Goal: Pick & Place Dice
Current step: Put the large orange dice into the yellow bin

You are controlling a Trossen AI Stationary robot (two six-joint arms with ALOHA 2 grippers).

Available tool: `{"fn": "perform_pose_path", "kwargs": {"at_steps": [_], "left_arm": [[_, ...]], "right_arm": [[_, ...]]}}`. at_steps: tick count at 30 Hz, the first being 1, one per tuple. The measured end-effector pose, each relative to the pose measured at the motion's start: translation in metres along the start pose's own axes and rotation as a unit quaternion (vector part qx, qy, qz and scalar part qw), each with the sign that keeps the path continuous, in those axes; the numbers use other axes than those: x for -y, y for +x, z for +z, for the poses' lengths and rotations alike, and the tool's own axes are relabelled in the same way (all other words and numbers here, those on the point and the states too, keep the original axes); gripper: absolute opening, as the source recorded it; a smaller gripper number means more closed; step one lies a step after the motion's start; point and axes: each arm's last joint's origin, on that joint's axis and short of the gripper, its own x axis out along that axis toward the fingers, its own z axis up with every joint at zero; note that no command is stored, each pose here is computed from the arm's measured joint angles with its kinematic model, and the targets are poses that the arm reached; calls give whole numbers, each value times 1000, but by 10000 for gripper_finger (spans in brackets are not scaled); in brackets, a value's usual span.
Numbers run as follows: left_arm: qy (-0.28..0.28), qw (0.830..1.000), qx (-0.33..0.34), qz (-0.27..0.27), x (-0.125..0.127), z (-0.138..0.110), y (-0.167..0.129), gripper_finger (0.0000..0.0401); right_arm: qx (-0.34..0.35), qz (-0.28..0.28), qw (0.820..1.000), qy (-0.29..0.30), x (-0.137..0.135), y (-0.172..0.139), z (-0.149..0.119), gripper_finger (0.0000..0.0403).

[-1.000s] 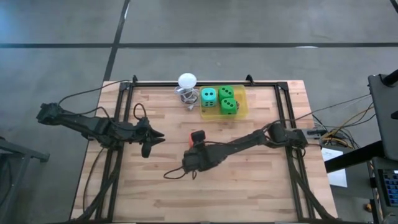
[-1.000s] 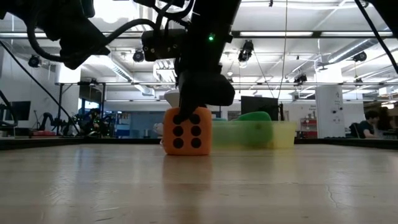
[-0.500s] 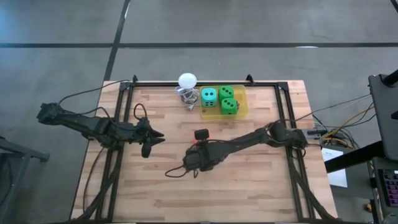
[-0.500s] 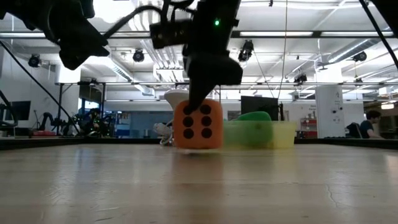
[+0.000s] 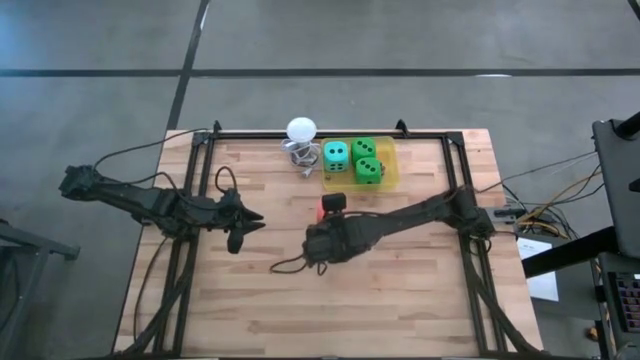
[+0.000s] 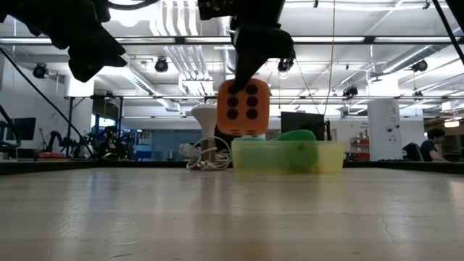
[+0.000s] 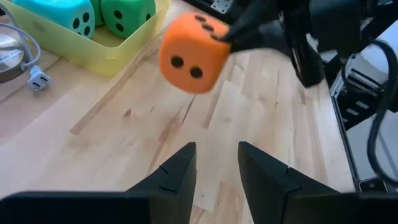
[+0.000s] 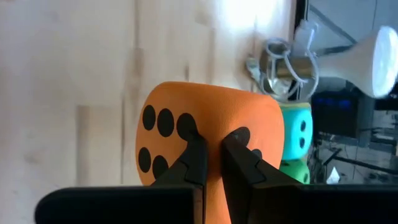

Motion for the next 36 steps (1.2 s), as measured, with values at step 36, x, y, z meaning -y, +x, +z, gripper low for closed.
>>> {"fn": "perform_pose_path", "kwargs": {"at_steps": [36], "left_arm": [[-2,1000,-4,3,-1,-1,0,124]], "right_arm": [[36,30,998,45,129,66,-73,9]]}}
